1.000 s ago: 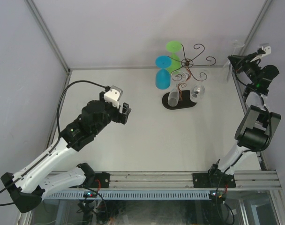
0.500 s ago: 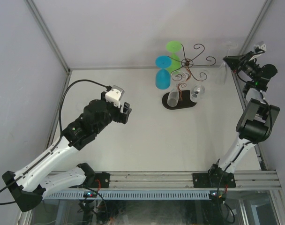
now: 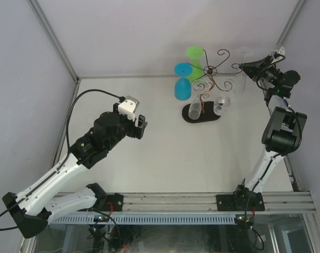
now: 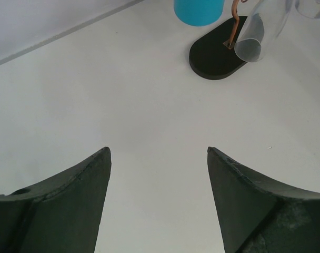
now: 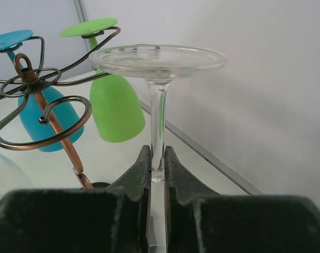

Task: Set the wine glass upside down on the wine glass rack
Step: Turn the wine glass upside down at the wine rack.

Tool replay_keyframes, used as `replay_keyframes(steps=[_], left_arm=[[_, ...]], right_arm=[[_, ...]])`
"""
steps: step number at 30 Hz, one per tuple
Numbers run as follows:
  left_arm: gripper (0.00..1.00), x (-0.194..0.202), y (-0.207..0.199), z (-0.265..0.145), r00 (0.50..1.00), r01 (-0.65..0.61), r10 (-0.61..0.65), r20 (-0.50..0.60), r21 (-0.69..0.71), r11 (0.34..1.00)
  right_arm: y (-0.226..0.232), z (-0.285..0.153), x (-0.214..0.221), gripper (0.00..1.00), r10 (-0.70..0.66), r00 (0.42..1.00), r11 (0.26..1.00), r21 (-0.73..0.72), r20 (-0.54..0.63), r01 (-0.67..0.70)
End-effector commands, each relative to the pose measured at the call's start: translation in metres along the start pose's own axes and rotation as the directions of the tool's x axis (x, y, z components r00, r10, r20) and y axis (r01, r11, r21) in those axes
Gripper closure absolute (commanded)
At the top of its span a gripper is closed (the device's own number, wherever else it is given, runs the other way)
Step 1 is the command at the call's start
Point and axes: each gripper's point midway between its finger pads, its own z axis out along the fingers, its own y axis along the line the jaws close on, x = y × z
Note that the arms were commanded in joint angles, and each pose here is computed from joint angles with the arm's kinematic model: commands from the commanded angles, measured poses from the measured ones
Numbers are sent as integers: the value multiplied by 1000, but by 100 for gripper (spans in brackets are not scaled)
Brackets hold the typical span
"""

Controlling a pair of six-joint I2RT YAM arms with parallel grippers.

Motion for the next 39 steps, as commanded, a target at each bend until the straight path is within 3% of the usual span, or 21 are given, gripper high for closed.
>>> replay_keyframes(steps=[1, 14, 39], left_arm=[[23, -3, 1, 0, 1000, 22, -22, 17, 4, 1000], [23, -1, 1, 1, 1000, 18, -18, 12, 4, 1000], [26, 0, 0, 3, 1000, 15, -15, 2, 9, 1000]], right_arm=[[8, 13, -19, 100, -96, 995, 994, -50, 38, 98], [25, 40, -3, 100, -94, 995, 987, -130, 43, 99], [60, 36, 8, 100, -82, 996, 975, -204, 31, 87]])
